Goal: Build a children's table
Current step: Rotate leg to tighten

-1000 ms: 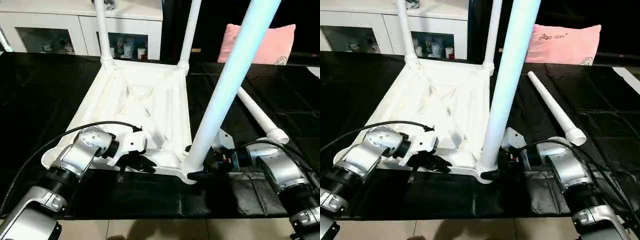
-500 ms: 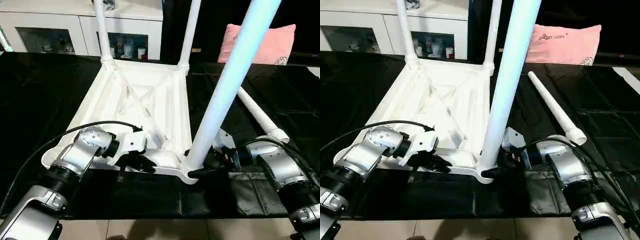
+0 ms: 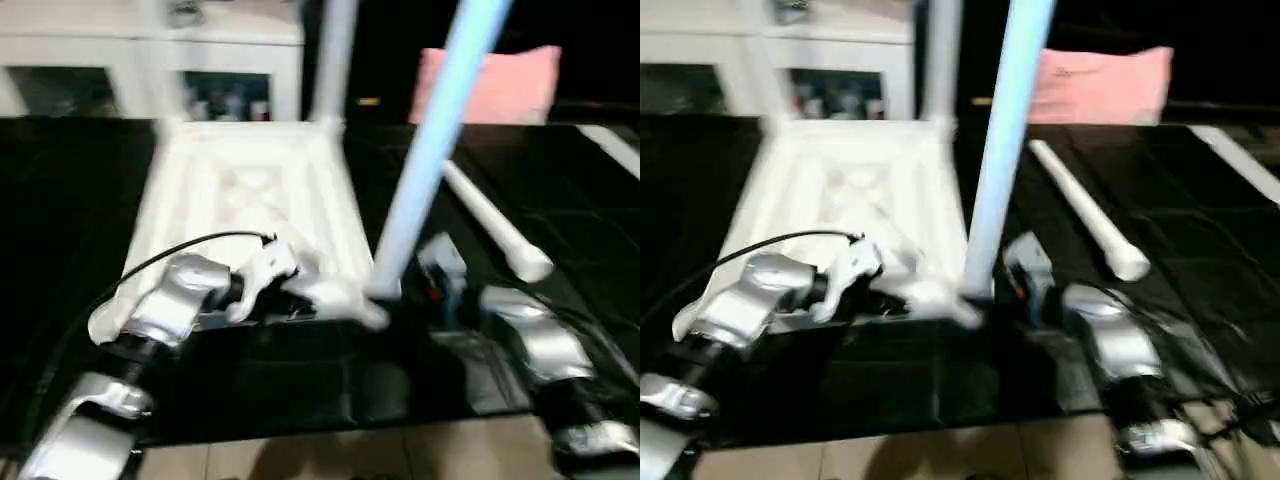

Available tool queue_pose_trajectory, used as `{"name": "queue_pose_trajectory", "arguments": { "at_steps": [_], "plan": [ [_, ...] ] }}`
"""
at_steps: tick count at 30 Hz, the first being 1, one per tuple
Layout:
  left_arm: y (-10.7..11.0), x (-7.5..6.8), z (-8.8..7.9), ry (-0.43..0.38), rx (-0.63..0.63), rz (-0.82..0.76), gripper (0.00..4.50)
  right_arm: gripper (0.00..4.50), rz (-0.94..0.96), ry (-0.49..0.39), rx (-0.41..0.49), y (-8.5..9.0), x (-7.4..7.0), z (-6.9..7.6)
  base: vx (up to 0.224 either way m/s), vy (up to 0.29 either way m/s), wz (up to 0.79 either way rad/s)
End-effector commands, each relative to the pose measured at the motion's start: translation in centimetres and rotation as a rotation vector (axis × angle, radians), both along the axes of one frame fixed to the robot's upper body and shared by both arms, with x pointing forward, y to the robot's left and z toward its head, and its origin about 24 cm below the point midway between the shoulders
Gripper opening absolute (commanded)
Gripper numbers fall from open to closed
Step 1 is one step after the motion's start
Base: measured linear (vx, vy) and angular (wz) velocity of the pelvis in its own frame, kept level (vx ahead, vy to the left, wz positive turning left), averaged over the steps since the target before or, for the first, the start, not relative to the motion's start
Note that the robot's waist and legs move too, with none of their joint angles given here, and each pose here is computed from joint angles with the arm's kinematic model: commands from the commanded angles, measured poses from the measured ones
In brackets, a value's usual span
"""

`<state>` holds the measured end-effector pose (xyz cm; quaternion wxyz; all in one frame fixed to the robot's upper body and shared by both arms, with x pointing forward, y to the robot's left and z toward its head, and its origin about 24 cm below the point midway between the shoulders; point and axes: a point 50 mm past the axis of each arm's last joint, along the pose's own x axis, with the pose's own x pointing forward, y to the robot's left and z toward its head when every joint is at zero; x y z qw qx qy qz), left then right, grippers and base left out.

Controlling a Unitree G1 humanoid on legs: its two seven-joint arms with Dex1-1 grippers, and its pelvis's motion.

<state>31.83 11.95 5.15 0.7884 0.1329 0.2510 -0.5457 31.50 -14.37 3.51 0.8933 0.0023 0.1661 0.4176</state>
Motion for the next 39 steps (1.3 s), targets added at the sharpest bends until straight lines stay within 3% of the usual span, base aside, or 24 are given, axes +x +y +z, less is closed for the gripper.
{"name": "queue_pose_trajectory", "arguments": {
  "at_steps": [1,3,8,9,10,16,22,23,24,28,31,34,39],
  "plan": [
    [-2.3,0.9,2.6,-0.089,-0.126,0.041,0.00,2.68,0.029,0.091,0.017,3.6,-0.4,-1.5,0.000,0.000,0.00],
    [-3.5,1.2,2.9,-0.094,-0.137,0.136,0.00,2.68,-0.101,0.125,0.020,5.5,0.7,-1.6,0.000,0.000,0.00],
    [-5.4,1.3,3.2,-0.120,-0.128,0.203,0.00,2.68,-0.227,0.150,0.001,7.7,1.9,-1.3,0.000,0.000,0.00],
    [-5.4,1.3,3.2,-0.122,-0.126,0.201,0.00,2.68,-0.227,0.150,0.003,7.7,1.9,-1.3,0.000,0.000,0.00],
    [-5.5,1.2,3.2,-0.131,-0.116,0.191,0.00,3.24,-0.227,0.147,0.016,7.9,2.0,-1.2,0.000,0.000,0.00],
    [-5.1,1.1,3.0,-0.130,-0.072,0.198,0.00,3.67,-0.231,0.131,0.018,7.8,1.9,-1.1,0.000,0.000,0.00],
    [-3.9,1.1,2.5,-0.139,-0.012,0.211,0.00,4.29,-0.224,0.093,0.025,6.5,1.8,-1.0,0.000,0.000,0.00],
    [-2.9,1.0,2.1,-0.132,0.009,0.187,0.00,4.38,-0.197,0.058,0.041,4.9,1.4,-0.8,0.000,0.000,0.00],
    [-2.9,1.0,2.1,-0.132,0.009,0.187,0.00,4.45,-0.197,0.058,0.041,4.9,1.4,-0.8,0.000,0.000,0.00],
    [-1.2,0.3,1.6,-0.114,0.025,0.084,0.00,4.45,-0.091,-0.027,0.051,1.0,0.2,0.0,0.000,0.000,0.00],
    [-1.0,0.2,1.5,-0.111,0.027,0.060,0.00,4.45,-0.062,-0.037,0.041,0.4,0.0,0.1,0.000,0.000,0.00],
    [-0.2,-0.4,1.8,-0.099,0.015,-0.072,0.00,4.45,0.092,-0.057,0.025,-1.9,-1.1,0.9,0.000,0.000,0.00],
    [0.2,-0.9,2.1,-0.091,0.002,-0.172,0.00,4.45,0.179,-0.069,0.014,-3.0,-1.5,1.6,0.000,0.000,0.00]
  ]
}}
